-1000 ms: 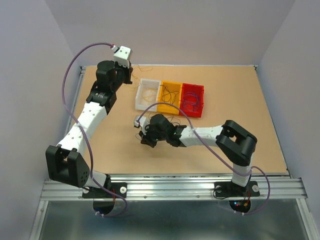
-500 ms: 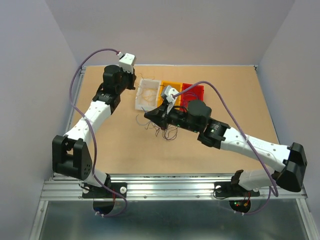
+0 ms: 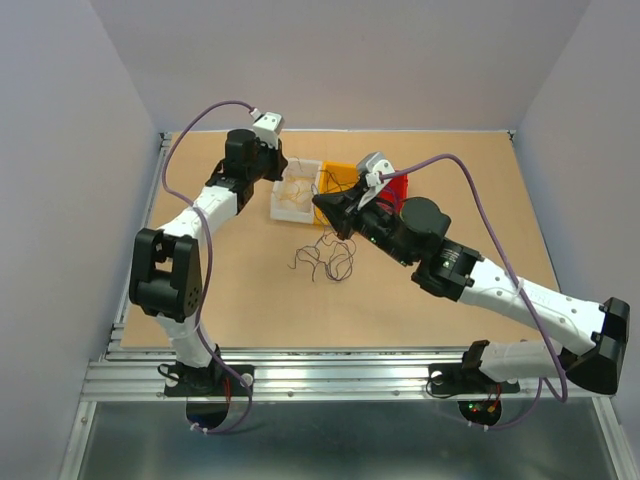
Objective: Untangle the cables
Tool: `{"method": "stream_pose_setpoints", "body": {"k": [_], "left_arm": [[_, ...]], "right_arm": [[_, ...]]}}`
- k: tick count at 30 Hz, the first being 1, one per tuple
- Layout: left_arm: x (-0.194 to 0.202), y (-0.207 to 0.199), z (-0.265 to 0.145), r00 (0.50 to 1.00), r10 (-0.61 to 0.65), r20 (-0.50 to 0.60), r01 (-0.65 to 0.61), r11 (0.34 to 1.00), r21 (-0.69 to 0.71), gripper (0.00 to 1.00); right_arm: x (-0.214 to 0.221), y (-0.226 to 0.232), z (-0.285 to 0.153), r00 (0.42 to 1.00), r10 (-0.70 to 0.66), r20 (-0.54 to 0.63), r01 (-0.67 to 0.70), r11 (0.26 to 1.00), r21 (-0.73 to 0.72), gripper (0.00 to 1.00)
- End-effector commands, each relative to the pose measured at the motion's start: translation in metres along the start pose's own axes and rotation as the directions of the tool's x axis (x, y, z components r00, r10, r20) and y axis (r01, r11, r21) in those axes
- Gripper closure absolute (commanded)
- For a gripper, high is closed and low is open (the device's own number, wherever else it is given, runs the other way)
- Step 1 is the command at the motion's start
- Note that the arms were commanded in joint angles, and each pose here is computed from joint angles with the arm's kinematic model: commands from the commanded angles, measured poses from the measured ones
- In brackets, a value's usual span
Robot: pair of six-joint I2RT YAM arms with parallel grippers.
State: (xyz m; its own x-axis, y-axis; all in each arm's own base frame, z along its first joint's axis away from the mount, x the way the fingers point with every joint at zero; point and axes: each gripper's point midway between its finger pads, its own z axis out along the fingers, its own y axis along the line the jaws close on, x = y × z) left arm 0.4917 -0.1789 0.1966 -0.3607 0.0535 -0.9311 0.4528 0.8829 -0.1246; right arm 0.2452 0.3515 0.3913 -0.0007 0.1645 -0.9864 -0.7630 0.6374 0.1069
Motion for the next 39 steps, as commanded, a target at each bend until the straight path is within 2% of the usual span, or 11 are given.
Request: {"method": "stream_pose_setpoints", "body": {"k": [1, 7, 14, 15, 16, 17, 21, 26, 29, 32, 39], "left_arm": [[-0.034, -0.008, 0.005, 0.996, 0.004, 0.084, -0.008, 0.999, 0.052, 1.00], [0.007, 0.006, 0.036, 0.999, -0.024, -0.032, 0.025, 0.999, 0.020, 1.00], [0.034, 0.007, 0.045, 0.995, 0.021, -0.095, -0.024, 0.999, -0.034, 1.00], [0.035, 0.003, 0.045, 0.995, 0.030, -0.097, -0.033, 0.999, -0.033, 0.88], [0.034, 0.003, 0.043, 0.995, 0.035, -0.096, -0.039, 0.998, -0.043, 0.80], [0.032, 0.002, 0.042, 0.995, 0.040, -0.092, -0.044, 0.998, -0.043, 0.66], [0.016, 0.000, 0.024, 0.997, 0.063, -0.040, -0.065, 0.997, -0.053, 0.50], [-0.024, -0.018, -0.020, 0.990, 0.115, 0.080, -0.114, 0.993, -0.018, 0.33], [-0.036, -0.030, -0.042, 0.981, 0.147, 0.126, -0.147, 0.989, -0.011, 0.27], [-0.045, -0.038, -0.054, 0.976, 0.154, 0.156, -0.156, 0.988, -0.002, 0.27], [-0.052, -0.040, -0.064, 0.968, 0.167, 0.187, -0.168, 0.986, -0.009, 0.27]], "right_arm": [[-0.040, -0.015, -0.007, 0.995, 0.007, 0.102, -0.017, 0.995, 0.094, 1.00], [-0.055, -0.013, 0.001, 0.991, -0.006, 0.132, -0.006, 0.996, 0.092, 0.99], [-0.117, 0.004, -0.004, 0.973, 0.014, 0.231, -0.018, 1.000, 0.014, 1.00], [-0.121, 0.004, -0.006, 0.975, 0.024, 0.220, -0.029, 0.999, 0.017, 0.99], [-0.144, 0.003, -0.011, 0.965, 0.067, 0.254, -0.074, 0.997, 0.020, 0.99], [-0.144, 0.003, -0.012, 0.971, 0.075, 0.227, -0.082, 0.996, 0.020, 0.99], [-0.155, 0.011, -0.027, 0.964, 0.136, 0.229, -0.133, 0.991, -0.029, 0.99], [-0.149, 0.003, -0.035, 0.969, 0.115, 0.217, -0.120, 0.993, 0.007, 0.99], [-0.141, -0.008, -0.036, 0.974, 0.100, 0.202, -0.116, 0.991, 0.072, 0.99], [-0.129, -0.025, -0.037, 0.980, 0.067, 0.187, -0.098, 0.983, 0.158, 0.99], [-0.085, -0.038, -0.026, 0.996, 0.014, 0.092, -0.032, 0.980, 0.195, 1.00]]}}
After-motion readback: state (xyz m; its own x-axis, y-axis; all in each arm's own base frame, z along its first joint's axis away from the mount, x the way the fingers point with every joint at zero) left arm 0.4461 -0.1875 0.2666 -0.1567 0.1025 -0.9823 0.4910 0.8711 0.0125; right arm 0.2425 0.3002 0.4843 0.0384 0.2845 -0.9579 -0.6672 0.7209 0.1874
